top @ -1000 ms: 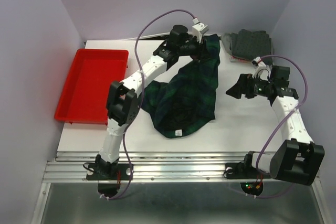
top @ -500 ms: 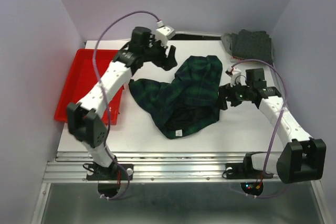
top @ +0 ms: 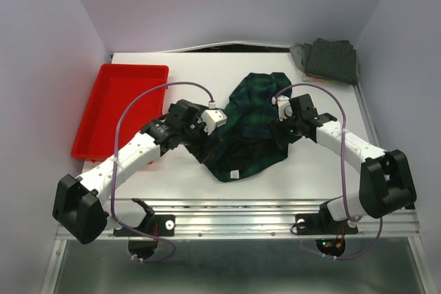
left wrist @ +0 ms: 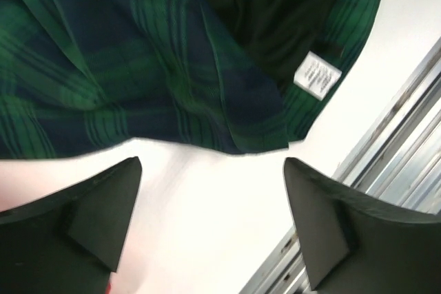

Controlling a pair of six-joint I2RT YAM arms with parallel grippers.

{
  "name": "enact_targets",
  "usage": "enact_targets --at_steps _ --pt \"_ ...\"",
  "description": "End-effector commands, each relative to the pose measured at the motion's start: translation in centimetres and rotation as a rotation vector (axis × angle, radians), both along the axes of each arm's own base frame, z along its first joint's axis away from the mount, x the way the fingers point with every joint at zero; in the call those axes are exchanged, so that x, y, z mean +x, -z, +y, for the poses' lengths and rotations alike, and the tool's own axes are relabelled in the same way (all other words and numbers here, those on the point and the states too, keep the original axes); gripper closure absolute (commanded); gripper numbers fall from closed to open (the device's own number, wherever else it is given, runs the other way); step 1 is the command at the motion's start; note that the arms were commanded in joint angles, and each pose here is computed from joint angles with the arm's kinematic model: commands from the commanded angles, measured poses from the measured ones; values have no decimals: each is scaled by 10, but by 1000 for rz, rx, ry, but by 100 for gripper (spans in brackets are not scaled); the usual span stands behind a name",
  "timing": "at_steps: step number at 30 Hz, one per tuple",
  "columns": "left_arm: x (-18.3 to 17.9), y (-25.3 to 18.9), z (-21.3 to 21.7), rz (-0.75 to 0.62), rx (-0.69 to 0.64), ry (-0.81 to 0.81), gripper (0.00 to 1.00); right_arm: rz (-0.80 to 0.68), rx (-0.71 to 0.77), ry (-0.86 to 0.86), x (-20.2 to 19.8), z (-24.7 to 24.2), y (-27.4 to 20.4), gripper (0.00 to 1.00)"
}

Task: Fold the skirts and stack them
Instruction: Move the skirt to the center of the board, then flatten the skirt out

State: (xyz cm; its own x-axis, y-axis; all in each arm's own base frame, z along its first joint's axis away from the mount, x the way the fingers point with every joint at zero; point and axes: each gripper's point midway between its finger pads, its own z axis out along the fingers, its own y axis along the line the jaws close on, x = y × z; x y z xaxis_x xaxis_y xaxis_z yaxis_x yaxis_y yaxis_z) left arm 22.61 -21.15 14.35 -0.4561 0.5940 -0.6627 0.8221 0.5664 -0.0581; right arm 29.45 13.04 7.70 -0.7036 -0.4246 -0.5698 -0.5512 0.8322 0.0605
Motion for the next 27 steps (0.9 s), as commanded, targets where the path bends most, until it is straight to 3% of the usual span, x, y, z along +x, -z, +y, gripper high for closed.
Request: enact_targets --at_steps 1,7,11,17,21,27 --pt "7 -18 -1 -123 2 -1 1 -121 -31 57 29 2 -12 23" --pt "-12 -4 -27 -125 50 82 1 -144 -66 111 35 -4 -8 53" --pt "-23 7 -41 -159 102 124 1 -157 -50 122 35 -3 -15 64" --pt "-23 34 -48 -243 252 74 1 -159 -14 148 36 1 -28 84" --pt "-1 39 -35 -355 361 -41 1 -173 23 173 42 6 -46 99" --pt "37 36 0 -424 425 -248 1 -200 102 162 46 18 -80 99"
